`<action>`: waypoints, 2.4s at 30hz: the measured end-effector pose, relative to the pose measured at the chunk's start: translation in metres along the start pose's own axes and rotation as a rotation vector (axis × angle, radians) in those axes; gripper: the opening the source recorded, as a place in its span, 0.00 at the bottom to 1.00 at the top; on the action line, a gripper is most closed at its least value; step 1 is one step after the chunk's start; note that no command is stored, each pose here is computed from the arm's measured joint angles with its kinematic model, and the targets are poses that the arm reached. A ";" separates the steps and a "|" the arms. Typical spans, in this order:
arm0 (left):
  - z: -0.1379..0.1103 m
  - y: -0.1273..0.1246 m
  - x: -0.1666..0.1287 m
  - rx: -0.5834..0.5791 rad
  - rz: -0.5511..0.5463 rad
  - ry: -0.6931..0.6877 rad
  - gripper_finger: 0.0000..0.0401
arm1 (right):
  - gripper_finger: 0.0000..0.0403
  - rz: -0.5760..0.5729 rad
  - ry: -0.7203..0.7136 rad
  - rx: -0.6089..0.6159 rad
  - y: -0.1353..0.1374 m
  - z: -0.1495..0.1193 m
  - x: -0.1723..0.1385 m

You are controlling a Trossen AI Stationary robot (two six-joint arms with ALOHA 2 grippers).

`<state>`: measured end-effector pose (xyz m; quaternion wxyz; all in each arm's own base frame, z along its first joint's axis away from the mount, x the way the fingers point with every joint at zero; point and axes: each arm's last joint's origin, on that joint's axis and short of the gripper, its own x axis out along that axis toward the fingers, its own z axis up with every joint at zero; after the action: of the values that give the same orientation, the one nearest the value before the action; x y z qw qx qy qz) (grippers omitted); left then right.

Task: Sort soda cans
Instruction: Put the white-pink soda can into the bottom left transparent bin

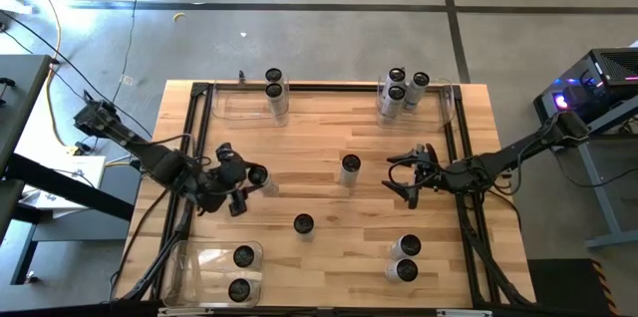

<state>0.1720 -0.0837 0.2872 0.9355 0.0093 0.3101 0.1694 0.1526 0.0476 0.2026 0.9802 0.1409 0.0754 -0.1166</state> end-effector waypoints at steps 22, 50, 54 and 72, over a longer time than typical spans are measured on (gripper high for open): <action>0.057 -0.039 -0.132 0.054 -0.285 0.323 0.59 | 0.91 -0.001 0.001 0.051 0.000 0.000 0.000; -0.089 -0.157 -0.116 -0.029 -0.003 0.168 0.59 | 0.91 -0.067 -0.032 0.045 -0.002 0.001 0.000; -0.091 -0.159 -0.116 -0.039 -0.034 0.168 0.61 | 0.91 -0.067 -0.033 0.053 -0.002 0.001 0.000; -0.094 -0.162 -0.106 -0.059 -0.041 0.145 0.75 | 0.91 -0.068 -0.032 0.045 -0.002 0.001 0.000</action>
<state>0.0879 -0.2787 0.2531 0.9137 -0.0369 0.3720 0.1594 0.1521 0.0455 0.2032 0.9734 0.1586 0.0617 -0.1537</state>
